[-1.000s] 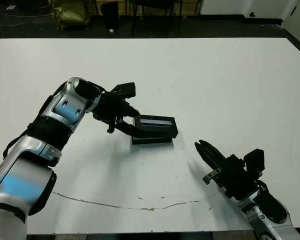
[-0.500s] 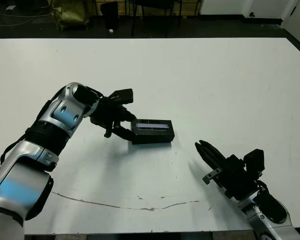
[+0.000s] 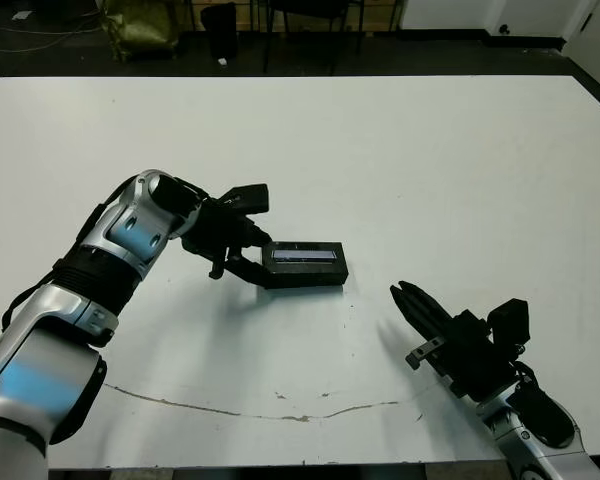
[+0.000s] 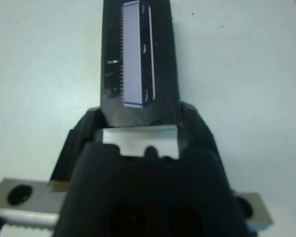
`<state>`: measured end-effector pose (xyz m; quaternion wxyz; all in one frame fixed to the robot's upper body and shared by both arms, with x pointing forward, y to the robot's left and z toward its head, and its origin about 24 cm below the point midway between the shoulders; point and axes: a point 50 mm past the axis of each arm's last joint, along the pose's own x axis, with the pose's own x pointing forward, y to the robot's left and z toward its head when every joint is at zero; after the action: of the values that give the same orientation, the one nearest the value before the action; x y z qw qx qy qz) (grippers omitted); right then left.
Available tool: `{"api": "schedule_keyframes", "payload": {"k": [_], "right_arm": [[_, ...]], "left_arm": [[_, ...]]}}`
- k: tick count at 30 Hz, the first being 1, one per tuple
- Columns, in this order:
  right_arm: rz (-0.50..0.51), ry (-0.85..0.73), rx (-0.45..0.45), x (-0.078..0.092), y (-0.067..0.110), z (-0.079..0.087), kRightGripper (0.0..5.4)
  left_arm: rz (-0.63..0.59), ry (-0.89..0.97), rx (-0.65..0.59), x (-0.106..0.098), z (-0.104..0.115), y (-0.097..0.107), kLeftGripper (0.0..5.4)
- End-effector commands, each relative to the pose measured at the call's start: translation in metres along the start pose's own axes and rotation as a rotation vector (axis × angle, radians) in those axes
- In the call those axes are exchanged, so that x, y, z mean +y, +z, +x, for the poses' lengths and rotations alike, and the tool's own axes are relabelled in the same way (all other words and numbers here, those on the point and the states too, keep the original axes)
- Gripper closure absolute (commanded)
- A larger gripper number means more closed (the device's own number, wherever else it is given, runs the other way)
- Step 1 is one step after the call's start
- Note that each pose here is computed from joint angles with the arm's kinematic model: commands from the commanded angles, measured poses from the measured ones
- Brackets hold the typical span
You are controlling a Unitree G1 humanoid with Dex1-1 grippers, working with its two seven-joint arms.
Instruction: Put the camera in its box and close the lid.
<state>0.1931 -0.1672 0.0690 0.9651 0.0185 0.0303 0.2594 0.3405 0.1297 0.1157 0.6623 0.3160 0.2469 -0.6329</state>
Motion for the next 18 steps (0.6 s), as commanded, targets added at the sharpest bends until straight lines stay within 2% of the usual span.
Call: {"api": "schedule_keyframes", "payload": {"k": [1,18], "right_arm": [[0.014,0.002,0.015,-0.002,-0.005,-0.003,5.40],[0.009,0.000,0.009,-0.002,-0.006,-0.005,5.40]], "left_arm": [[-0.064,-0.045,0.056,-0.011,0.008,-0.023,3.33],[-0.095,-0.062,0.108,-0.024,0.030,-0.050,3.33]]}}
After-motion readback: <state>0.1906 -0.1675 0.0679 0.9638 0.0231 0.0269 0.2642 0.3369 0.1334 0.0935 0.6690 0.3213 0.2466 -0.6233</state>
